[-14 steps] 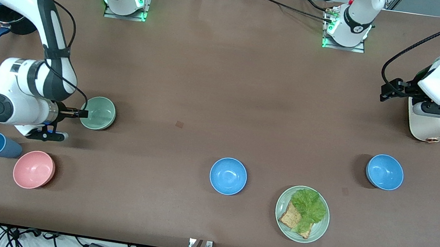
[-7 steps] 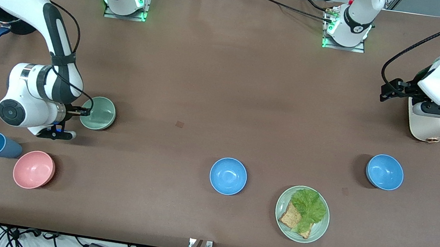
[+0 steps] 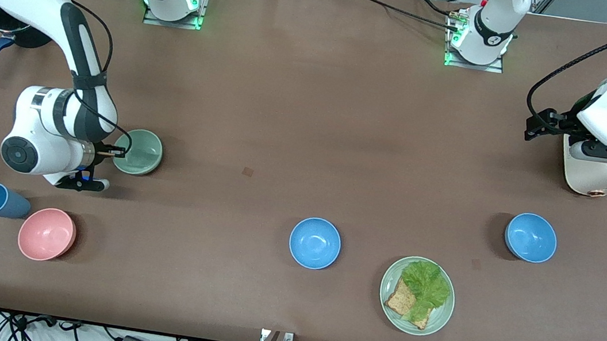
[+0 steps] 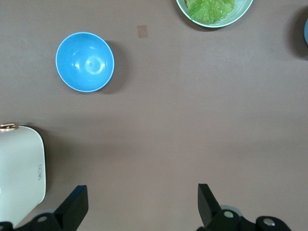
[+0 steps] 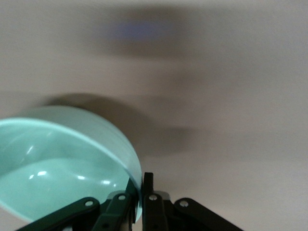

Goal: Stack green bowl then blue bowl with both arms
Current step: 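Grasp the rim of the pale green bowl with the right gripper, then slide the green bowl with the right gripper toward the table middle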

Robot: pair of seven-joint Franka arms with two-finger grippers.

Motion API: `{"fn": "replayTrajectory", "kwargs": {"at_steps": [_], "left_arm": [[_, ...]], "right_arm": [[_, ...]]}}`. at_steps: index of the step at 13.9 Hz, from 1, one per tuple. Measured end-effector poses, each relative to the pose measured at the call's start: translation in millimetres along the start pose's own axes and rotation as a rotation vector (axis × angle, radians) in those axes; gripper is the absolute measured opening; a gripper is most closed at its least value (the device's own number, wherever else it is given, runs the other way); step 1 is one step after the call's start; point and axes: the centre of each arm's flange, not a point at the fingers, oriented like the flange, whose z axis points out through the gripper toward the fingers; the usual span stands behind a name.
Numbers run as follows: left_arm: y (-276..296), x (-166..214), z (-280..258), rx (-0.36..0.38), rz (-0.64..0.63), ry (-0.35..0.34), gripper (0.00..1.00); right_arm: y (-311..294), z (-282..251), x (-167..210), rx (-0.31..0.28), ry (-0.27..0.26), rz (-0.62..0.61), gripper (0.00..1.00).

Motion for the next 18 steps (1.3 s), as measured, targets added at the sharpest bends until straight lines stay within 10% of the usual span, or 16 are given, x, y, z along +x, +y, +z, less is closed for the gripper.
{"fn": "replayTrajectory", "kwargs": {"at_steps": [7,13,18], "left_arm": [[0.8,-0.5,1.5,0.001,0.002,-0.011,1.0],[-0.3,0.7,1.1,0.0,0.0,-0.012,1.0],[-0.6,0.8,1.2,0.0,0.0,-0.013,1.0]], "right_arm": [[-207.5,-62.4,-17.5,0.05,0.066,-0.239,0.05],[-389.3,-7.5,-64.9,0.052,0.06,-0.122,0.05],[-425.0,35.2,-67.2,0.103,0.049,-0.045,0.05]]}}
